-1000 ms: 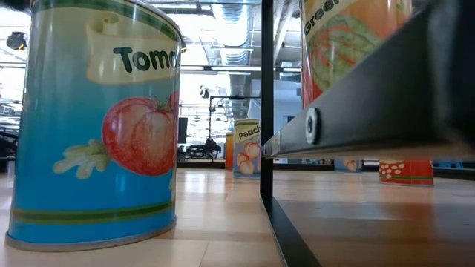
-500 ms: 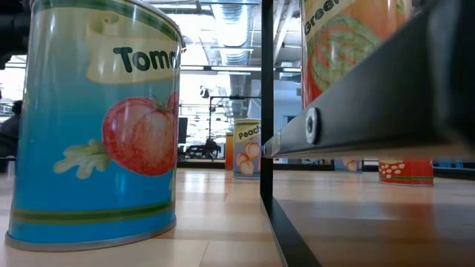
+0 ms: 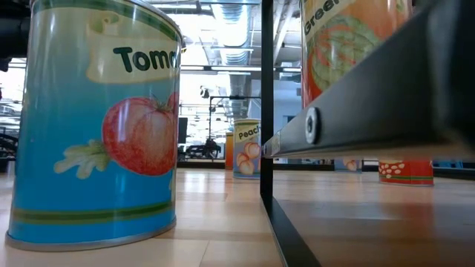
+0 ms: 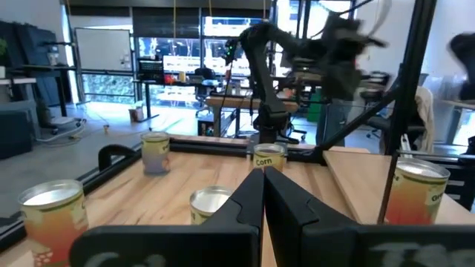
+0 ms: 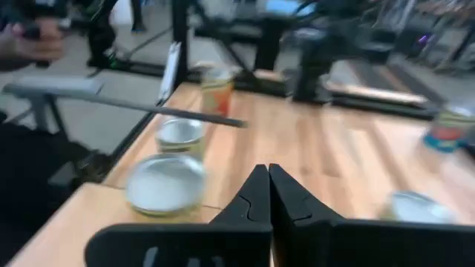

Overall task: Pick and place cans onto a shelf
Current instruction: Put the top canned green beans on the shelf

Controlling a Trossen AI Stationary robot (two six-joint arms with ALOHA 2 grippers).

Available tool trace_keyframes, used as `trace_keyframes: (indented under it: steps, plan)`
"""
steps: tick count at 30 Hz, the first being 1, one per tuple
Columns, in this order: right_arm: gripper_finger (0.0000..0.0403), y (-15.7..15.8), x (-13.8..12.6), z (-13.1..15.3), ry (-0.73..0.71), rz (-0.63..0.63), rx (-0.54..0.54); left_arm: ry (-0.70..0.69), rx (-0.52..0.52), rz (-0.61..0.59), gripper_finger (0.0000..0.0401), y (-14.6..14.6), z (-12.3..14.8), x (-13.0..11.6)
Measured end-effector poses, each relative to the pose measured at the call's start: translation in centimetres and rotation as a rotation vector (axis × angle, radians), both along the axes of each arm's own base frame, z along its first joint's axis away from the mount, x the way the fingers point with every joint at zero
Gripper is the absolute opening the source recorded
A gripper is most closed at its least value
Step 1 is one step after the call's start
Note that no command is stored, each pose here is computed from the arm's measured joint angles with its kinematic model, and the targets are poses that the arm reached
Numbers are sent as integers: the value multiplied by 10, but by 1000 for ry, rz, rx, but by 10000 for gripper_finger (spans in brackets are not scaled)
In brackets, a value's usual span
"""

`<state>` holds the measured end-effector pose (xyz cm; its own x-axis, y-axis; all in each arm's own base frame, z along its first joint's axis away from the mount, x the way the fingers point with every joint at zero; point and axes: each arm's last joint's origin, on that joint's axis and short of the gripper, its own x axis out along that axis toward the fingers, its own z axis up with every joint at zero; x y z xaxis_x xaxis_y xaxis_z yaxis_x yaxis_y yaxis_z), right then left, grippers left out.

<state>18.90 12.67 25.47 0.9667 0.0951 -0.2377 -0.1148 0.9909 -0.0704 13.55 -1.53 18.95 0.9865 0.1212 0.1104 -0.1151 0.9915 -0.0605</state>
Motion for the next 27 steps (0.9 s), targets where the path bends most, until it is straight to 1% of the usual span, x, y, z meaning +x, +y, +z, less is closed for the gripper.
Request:
trace_keyframes:
  steps: [7, 11, 14, 18, 23, 27]
  plan:
    - [4, 51, 60, -2, 204, 67, 31, 10, 2, 0, 0, 0, -1, 0]
    - [4, 70, 83, 0, 329, 66, 51, 31, 1, 0, 0, 0, -3, 0]
    - [4, 78, 92, 2, 429, 28, 75, 49, -3, 5, 0, 0, -5, 0]
    - [4, 81, 101, 3, 533, -38, 81, 50, -2, 5, 0, 0, -5, 0]
    - [5, 80, 109, 1, 641, -55, 97, 54, -2, 5, 0, 0, -5, 0]
    - [4, 77, 111, 1, 687, -76, 96, 66, 0, 5, 0, 0, -7, 1]
